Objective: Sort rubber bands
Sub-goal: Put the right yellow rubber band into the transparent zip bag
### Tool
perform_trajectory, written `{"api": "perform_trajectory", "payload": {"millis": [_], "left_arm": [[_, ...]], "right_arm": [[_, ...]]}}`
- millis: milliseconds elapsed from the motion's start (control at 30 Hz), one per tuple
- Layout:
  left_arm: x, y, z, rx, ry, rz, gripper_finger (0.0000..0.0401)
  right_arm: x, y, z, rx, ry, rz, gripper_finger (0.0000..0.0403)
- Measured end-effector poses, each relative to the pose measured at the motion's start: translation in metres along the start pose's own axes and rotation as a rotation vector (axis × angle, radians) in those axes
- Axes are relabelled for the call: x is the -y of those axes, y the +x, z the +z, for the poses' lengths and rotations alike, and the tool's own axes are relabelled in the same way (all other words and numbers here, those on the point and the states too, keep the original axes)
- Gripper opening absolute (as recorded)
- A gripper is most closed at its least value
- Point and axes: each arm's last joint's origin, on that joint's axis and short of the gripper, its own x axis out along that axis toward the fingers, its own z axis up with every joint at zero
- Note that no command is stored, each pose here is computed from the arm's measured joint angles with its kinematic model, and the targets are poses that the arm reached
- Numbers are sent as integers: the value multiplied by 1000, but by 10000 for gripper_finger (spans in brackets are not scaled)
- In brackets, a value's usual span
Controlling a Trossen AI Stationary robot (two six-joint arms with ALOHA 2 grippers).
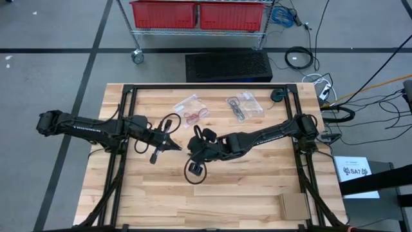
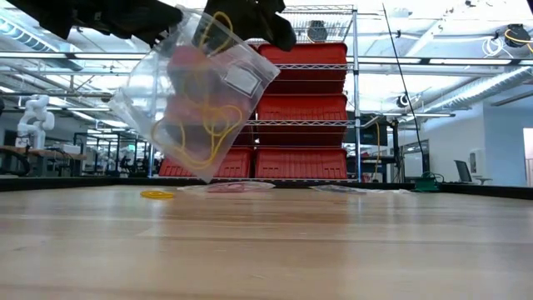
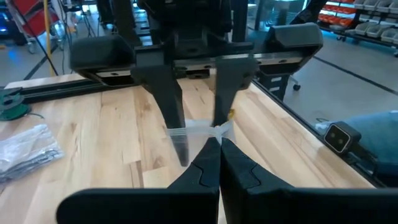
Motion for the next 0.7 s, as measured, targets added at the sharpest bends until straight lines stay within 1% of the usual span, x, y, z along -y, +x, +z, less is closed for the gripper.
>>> {"api": "perform_trajectory", "payload": {"millis": [133, 267, 467, 700], "left_arm": [[0, 0, 0, -1, 0, 2, 1], [0, 0, 0, -2, 0, 11, 1], [0, 0, 0, -2, 0, 15, 1], [0, 0, 0, -3, 0, 15, 1]], "right_arm": [[0, -2, 1, 0, 20, 7, 156], [0, -9, 4, 1, 19, 32, 183], [3, -23, 9, 11, -10, 39, 187], [4, -26, 10, 7, -31, 37, 181]]}}
